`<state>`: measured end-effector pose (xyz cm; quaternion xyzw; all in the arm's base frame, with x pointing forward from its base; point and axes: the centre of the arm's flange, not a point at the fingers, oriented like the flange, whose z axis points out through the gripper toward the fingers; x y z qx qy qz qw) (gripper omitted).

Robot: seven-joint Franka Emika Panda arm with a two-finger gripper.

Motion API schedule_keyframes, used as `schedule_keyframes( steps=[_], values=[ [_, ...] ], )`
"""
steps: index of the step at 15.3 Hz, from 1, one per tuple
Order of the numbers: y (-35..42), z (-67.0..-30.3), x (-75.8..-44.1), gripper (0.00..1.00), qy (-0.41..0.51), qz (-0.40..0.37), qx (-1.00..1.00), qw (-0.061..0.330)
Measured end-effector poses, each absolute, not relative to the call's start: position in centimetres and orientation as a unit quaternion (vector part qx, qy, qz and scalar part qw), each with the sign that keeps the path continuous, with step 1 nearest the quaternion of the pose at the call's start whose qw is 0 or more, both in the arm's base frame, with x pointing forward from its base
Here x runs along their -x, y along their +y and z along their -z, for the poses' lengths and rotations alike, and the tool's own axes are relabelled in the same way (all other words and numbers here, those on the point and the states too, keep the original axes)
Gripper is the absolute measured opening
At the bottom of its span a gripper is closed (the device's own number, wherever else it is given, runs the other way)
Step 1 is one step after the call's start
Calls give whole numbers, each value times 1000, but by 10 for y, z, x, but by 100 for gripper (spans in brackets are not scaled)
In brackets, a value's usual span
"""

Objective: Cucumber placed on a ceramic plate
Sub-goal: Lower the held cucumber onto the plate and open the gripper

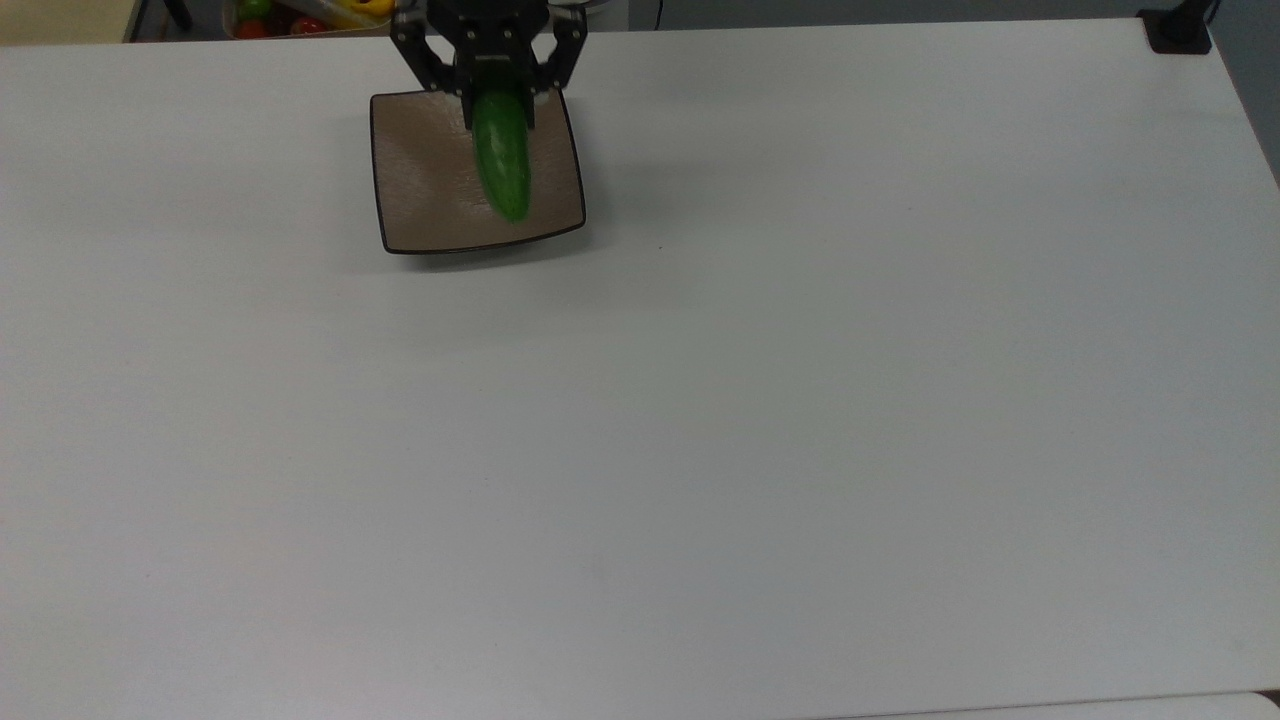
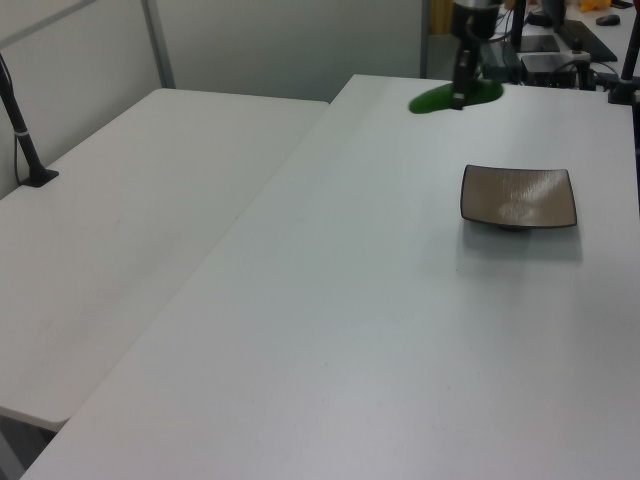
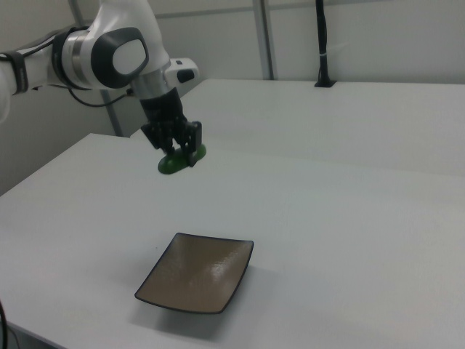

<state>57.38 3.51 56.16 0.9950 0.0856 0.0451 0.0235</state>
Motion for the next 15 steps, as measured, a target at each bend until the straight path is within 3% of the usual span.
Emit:
schedule_keyframes(
  steps=[8,15],
  values=[
    [14,-478,-511,45,123,55,-991,14],
    [3,-407,-492,45,121,31,-992,13]
  ],
)
